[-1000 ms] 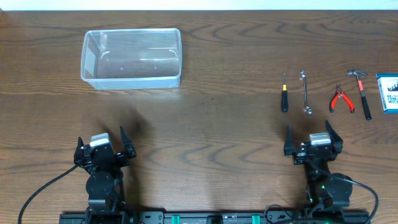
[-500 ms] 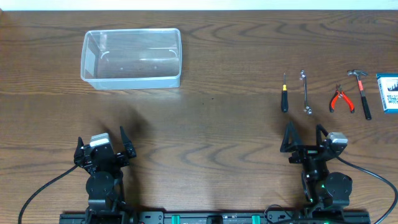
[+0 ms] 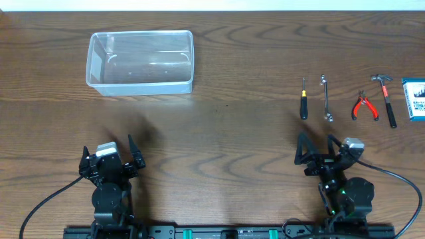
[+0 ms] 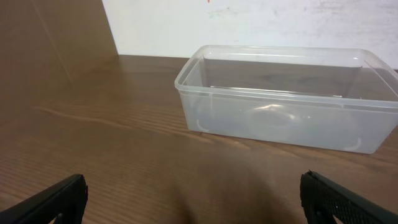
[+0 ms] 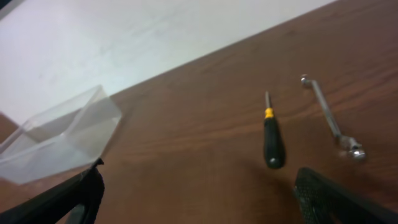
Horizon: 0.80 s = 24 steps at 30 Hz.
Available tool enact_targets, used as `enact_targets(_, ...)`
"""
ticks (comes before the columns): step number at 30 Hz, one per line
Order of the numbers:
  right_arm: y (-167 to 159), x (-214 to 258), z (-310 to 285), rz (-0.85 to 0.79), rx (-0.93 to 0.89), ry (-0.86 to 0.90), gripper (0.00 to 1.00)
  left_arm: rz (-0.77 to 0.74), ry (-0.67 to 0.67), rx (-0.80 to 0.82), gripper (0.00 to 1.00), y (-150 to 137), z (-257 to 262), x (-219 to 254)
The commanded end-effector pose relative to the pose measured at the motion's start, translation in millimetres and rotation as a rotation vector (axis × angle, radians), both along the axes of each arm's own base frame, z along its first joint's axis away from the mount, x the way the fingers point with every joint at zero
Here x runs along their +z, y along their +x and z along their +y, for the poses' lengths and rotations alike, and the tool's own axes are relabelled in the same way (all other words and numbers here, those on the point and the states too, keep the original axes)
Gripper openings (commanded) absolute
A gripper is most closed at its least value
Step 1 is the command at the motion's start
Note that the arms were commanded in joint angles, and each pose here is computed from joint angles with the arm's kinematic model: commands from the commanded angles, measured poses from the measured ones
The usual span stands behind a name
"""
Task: Pack container
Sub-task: 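Raise the right arm and swing it toward the clear container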
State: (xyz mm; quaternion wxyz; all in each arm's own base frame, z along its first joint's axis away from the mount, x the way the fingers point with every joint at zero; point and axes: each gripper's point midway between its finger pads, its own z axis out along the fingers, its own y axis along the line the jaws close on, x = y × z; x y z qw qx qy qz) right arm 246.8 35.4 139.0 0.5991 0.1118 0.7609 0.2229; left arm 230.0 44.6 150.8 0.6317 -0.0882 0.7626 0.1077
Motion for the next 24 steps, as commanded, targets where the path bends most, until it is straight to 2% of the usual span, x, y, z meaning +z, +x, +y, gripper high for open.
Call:
enact_targets(1,-0.6,31.0,10.9,-0.037,0.066,-0.032,0.99,0.042,0.016,-0.001,0.98,0.8,0.0,-15.6)
enact_targets(5,2.5,61.4,10.9,-0.011,0.088,-0.141,0.99,0.042,0.016,-0.001,0.98,0.8,0.0,-15.6)
enact_targets(9,11.6,90.4,10.5,0.051,0.099,-0.176,0.99,0.042,0.016,-0.001,0.98,0.8,0.0,-15.6)
enact_targets(13,25.9,113.3,10.6,0.199,0.118,-0.191,0.99,0.042,0.016,-0.001,0.98,0.8,0.0,-15.6)
enact_targets(18,38.6,139.0,8.2,0.373,0.172,-0.298,0.99,0.042,0.016,-0.001,0.98,0.8,0.1,-15.6)
enact_targets(24,45.1,150.6,-10.4,0.597,0.149,-0.407,0.99,0.041,0.016,-0.001,0.98,0.8,0.0,-15.5)
